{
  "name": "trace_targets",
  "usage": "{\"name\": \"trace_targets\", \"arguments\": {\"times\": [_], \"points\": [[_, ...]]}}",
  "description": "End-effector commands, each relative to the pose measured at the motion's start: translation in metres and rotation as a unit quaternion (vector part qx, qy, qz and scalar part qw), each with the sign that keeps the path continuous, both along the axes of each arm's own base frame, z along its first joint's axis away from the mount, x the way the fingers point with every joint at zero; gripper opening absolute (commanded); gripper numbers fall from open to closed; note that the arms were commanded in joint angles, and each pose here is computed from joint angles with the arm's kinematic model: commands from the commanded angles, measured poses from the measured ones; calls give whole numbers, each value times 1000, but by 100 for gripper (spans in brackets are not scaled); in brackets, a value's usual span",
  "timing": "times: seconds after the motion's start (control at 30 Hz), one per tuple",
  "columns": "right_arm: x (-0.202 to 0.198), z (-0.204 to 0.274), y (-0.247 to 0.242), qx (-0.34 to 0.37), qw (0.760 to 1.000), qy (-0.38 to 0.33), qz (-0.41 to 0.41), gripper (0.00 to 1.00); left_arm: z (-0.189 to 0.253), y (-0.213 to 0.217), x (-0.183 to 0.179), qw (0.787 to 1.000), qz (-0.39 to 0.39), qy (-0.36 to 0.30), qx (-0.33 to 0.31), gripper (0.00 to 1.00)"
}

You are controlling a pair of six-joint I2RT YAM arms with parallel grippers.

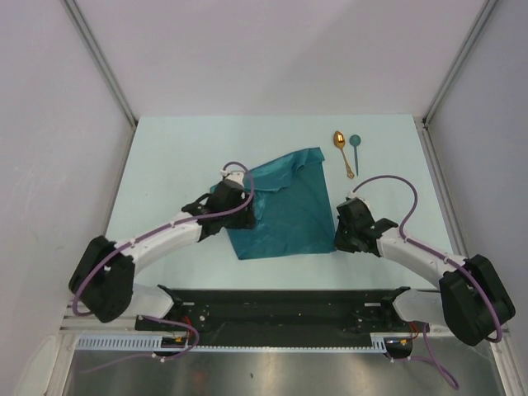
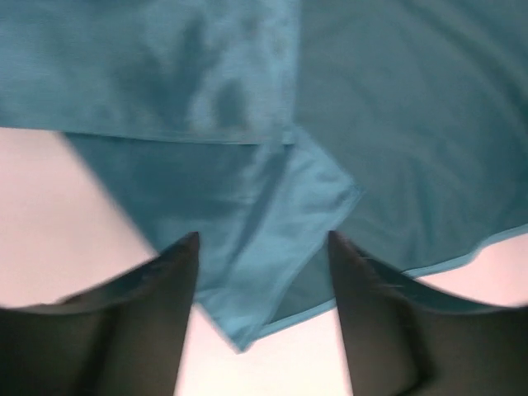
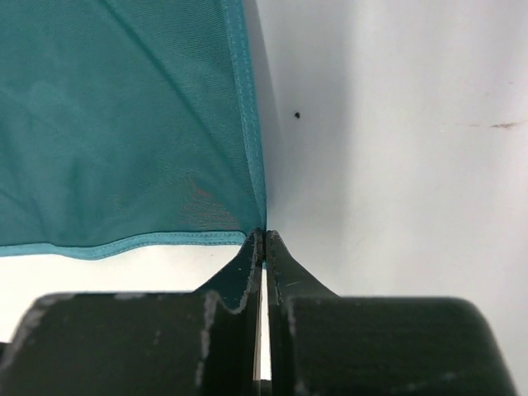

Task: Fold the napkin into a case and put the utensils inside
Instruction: Flatten out the crumpled napkin at the center of the board.

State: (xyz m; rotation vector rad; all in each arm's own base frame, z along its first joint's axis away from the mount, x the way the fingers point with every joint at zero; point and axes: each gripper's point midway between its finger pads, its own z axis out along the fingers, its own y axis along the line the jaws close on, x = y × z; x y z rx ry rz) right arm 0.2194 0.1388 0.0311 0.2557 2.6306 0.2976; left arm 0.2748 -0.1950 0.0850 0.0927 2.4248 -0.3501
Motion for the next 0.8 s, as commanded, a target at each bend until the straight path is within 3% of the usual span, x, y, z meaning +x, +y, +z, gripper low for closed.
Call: {"name": "trace_targets", "arguments": {"times": [0.0, 0.1, 0.3, 0.37, 0.47, 0.6, 0.77], "points": [[2, 12, 7, 17, 1000, -16, 19, 0, 18, -56, 7, 997, -71, -15, -29, 75], [1, 14, 8, 21, 999, -18, 22, 0, 3, -69, 11, 997, -76, -1, 12, 76], [-4, 11, -4, 15, 1000, -16, 17, 0, -24, -62, 28, 995, -49, 9, 86, 67], [-5, 12, -6, 13, 1000, -17, 17, 0, -32, -65, 26, 994, -55, 28, 90, 62], [-5, 14, -10, 13, 1000, -20, 13, 0, -38, -75, 17, 993, -74, 45, 80, 62], [-5, 13, -10, 17, 1000, -19, 16, 0, -42, -85, 0, 992, -91, 50, 72, 70], [-4, 13, -8, 24, 999, -21, 20, 0, -52, -87, -1, 991, -87, 60, 80, 65]]}}
